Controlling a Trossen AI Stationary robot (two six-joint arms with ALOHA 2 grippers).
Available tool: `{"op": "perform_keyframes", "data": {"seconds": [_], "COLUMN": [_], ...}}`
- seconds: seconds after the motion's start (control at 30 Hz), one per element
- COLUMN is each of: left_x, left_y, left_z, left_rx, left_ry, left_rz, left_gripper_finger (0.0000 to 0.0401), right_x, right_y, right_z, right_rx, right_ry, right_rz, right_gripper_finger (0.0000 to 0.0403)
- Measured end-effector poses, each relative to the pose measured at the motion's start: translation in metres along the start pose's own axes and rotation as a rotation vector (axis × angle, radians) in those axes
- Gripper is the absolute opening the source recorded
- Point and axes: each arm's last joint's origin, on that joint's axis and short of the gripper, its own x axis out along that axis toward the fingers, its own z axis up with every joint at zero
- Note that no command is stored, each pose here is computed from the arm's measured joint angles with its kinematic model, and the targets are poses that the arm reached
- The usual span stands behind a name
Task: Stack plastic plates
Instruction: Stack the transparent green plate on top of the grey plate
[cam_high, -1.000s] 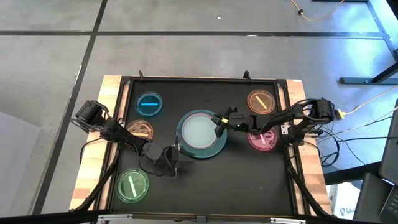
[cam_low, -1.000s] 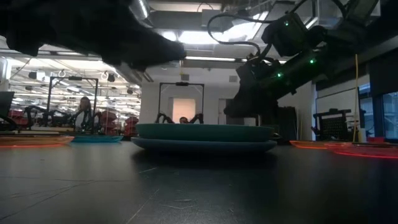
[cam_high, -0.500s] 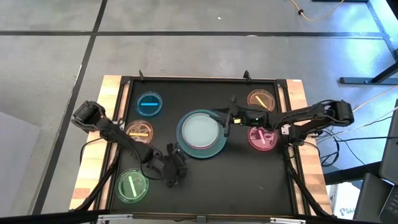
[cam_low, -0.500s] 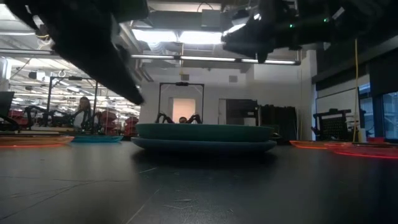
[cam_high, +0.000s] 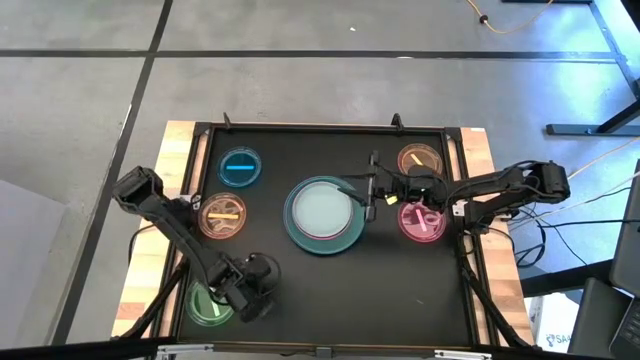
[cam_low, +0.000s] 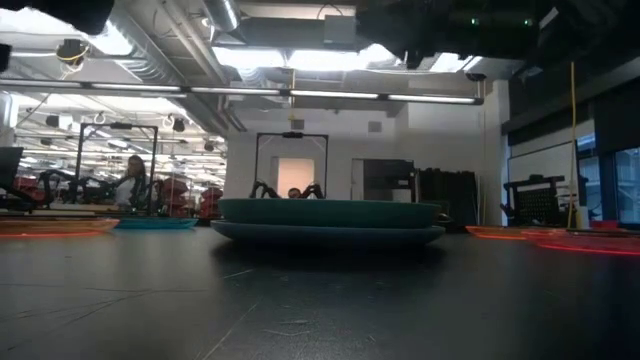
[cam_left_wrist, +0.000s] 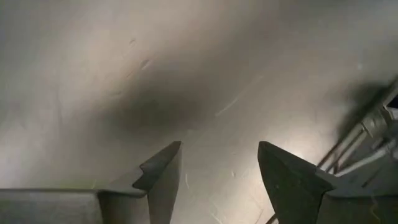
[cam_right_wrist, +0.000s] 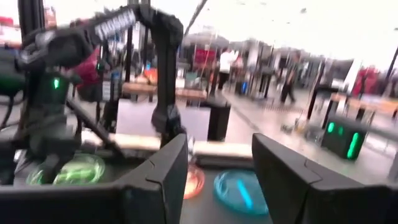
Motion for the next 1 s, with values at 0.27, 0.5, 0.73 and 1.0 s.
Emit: {"op": "perform_keyframes", "data": {"seconds": [0.27,0.5,0.73,1.0], "left_x": [-0.002,-0.004,-0.005,0.002], "left_y": [0.002,0.007,0.003,0.009], "left_z": [-0.009,-0.02,-0.033,-0.052], "left_rx": [-0.033,0.078,0.132,0.003], "left_ry": [0.068,-0.028,-0.036,0.121], "left_rz": [0.016,0.044,-0.009,0.075], "left_gripper_finger": [0.0206,0.0206,0.0206,0.0206], "right_x": [0.005,0.019,0.024,0.024], "right_y": [-0.002,-0.001,0.0,0.0], "right_z": [0.019,0.021,0.019,0.018], "right_rx": [-0.101,-0.142,-0.17,-0.169], "right_ry": [-0.12,-0.135,-0.136,-0.12], "right_rz": [0.005,0.055,0.079,0.082], "right_gripper_finger": [0.0172,0.0172,0.0172,0.0172]}}
